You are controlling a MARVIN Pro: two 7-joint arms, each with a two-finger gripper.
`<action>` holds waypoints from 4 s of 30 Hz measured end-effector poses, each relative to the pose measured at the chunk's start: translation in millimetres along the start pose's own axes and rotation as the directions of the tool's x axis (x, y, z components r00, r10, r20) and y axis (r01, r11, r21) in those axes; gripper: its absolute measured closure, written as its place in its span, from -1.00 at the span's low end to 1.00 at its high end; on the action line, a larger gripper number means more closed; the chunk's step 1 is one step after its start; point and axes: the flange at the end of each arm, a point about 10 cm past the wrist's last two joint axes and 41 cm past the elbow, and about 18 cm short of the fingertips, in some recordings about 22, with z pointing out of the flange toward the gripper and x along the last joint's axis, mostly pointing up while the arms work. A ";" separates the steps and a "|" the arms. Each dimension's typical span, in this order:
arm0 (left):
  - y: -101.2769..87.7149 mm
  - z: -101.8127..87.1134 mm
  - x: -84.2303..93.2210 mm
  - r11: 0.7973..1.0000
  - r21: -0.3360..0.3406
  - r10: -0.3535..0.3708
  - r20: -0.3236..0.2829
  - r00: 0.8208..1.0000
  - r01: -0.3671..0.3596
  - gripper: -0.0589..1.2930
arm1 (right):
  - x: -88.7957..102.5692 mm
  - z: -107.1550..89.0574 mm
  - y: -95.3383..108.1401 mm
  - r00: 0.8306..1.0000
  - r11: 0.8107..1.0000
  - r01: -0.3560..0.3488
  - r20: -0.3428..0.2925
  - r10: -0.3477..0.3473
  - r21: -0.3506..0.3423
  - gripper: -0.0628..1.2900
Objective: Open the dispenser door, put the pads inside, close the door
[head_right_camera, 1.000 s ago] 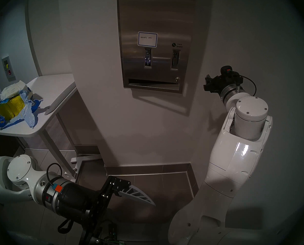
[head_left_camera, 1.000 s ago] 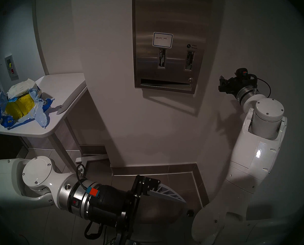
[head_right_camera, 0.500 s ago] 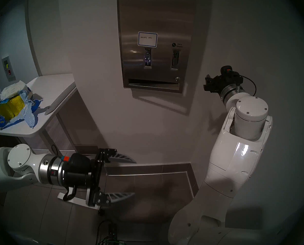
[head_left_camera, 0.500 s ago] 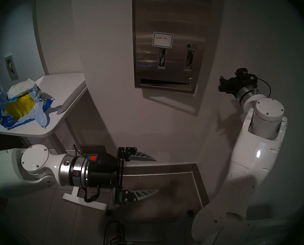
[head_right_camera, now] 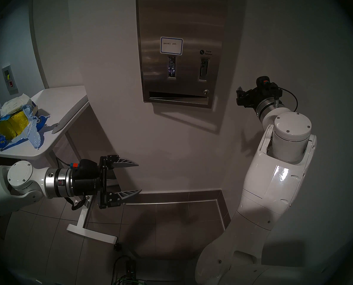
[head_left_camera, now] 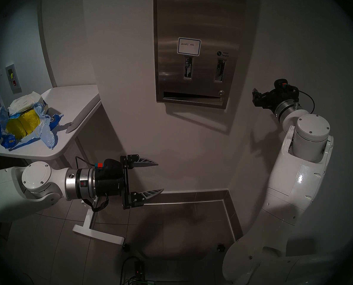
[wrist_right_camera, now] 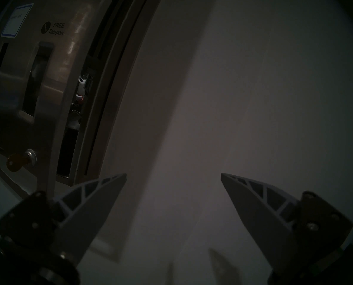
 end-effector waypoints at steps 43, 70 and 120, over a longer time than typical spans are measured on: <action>-8.4 -8.5 -11.9 0.994 0.113 -0.005 -0.011 1.000 0.007 -0.91 | 128.9 38.0 -37.7 0.948 0.990 0.032 -0.319 0.014 0.139 0.97; -6.7 -9.6 -15.6 0.987 0.159 -0.010 -0.032 0.999 0.015 -0.91 | 141.9 101.3 -58.4 0.960 0.974 0.041 -0.279 0.024 0.224 0.97; -1.0 -11.0 -18.7 0.972 0.235 -0.009 -0.091 0.996 0.030 -0.91 | 110.1 132.3 29.0 0.973 0.998 0.059 -0.225 -0.050 0.032 0.96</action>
